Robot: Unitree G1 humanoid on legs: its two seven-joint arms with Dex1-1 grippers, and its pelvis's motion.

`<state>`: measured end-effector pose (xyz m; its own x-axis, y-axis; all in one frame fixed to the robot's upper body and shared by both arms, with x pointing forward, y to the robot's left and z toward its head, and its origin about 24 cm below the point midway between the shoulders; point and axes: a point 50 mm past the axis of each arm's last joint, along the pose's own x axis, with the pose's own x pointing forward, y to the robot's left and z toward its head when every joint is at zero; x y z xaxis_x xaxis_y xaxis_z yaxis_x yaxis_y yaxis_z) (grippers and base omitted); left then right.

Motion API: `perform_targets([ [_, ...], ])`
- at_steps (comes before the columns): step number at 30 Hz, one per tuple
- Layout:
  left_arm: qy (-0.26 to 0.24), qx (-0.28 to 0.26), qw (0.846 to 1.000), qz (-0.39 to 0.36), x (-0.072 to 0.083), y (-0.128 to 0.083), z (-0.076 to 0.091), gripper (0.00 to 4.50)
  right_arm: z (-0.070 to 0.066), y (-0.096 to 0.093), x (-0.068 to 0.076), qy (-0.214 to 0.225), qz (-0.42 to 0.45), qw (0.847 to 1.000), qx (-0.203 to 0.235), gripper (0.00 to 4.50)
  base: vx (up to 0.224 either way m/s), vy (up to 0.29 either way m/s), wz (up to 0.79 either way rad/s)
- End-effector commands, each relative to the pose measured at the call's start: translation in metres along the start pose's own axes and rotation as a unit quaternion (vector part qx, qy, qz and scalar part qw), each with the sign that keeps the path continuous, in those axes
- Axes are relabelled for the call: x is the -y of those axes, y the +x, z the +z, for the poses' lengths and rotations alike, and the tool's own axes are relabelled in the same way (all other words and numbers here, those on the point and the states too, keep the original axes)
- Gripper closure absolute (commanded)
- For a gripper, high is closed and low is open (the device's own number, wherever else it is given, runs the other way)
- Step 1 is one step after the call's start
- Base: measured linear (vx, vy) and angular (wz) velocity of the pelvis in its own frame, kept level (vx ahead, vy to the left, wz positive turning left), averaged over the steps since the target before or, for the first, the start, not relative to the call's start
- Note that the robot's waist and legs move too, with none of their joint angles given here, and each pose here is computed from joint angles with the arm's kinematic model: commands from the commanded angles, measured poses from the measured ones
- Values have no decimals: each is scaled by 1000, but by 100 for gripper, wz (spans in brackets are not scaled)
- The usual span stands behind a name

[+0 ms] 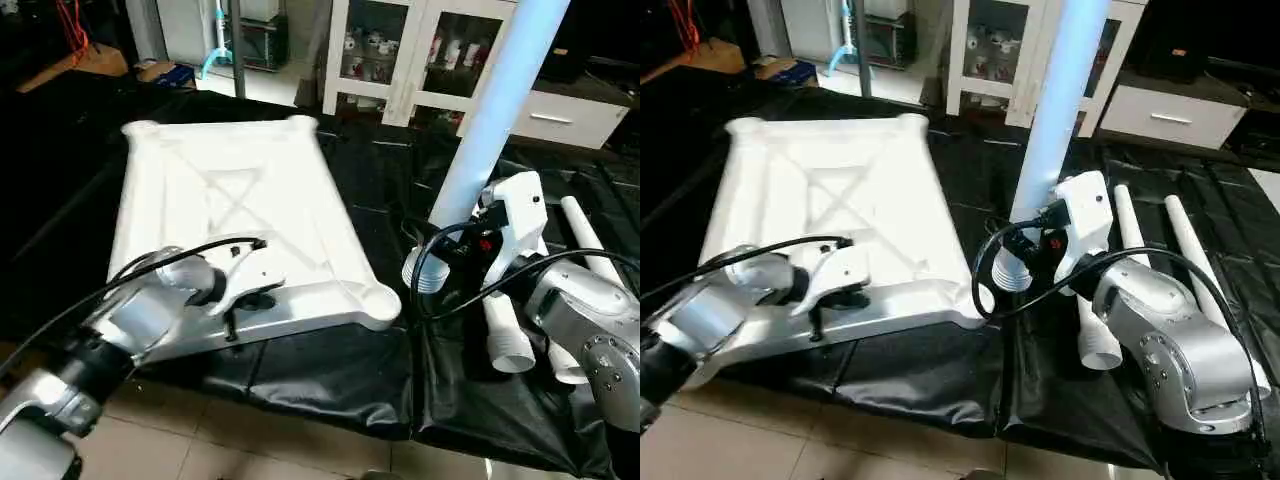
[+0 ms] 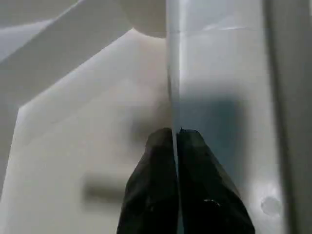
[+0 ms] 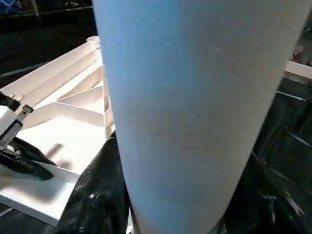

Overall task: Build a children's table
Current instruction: Rotate table base

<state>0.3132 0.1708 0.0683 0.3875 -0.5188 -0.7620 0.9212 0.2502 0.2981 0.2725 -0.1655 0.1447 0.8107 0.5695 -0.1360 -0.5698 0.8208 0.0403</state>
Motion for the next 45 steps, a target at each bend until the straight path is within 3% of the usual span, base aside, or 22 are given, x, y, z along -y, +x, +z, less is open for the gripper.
perform_targets([
  [1, -5, -38, 999, 9, 1, -5, -23, 444, 1, 0, 3, -8, -13, 1000, 4, 264, 0, 0, 0],
  [6, 17, -42, 999, 16, -3, -14, -33, 444, 1, 3, 3, -8, -17, 1000, 6, 264, 0, 0, 0],
  [12, 48, -14, 999, 8, -3, -15, -26, 444, 1, 4, 2, -8, -16, 1000, 7, 264, 0, 0, 0],
  [16, 94, 13, 995, -3, -2, -13, -18, 444, 0, 5, 2, -6, -17, 1000, 8, 264, 0, 0, 0],
  [17, 94, 16, 995, -6, -2, -13, -18, 402, 0, 6, 2, -6, -17, 1000, 8, 264, 0, 0, 0],
  [25, 46, 85, 995, -21, -6, -25, -8, 354, 1, 8, 2, 8, -20, 1000, 16, 264, 0, 0, 0],
  [28, 19, 120, 993, -8, -12, -32, 0, 313, 1, 9, 3, 9, -21, 1000, 18, 264, 0, 0, 0],
  [31, -9, 164, 986, 40, -25, -44, 12, 301, 2, 9, 3, 10, -24, 999, 21, 264, 0, 0, 0],
  [34, -14, 183, 983, 23, -16, -42, 23, 273, 2, 9, 2, 10, -24, 999, 22, 264, 0, 0, 0],
  [39, -35, 229, 972, -30, 17, -21, 52, 267, 1, 10, 2, 9, -24, 999, 19, 264, 0, 0, 0],
  [45, -15, 159, 986, -46, 36, -1, 40, 267, 1, 11, 0, 9, -22, 999, 21, 264, 0, 0, 0],
])
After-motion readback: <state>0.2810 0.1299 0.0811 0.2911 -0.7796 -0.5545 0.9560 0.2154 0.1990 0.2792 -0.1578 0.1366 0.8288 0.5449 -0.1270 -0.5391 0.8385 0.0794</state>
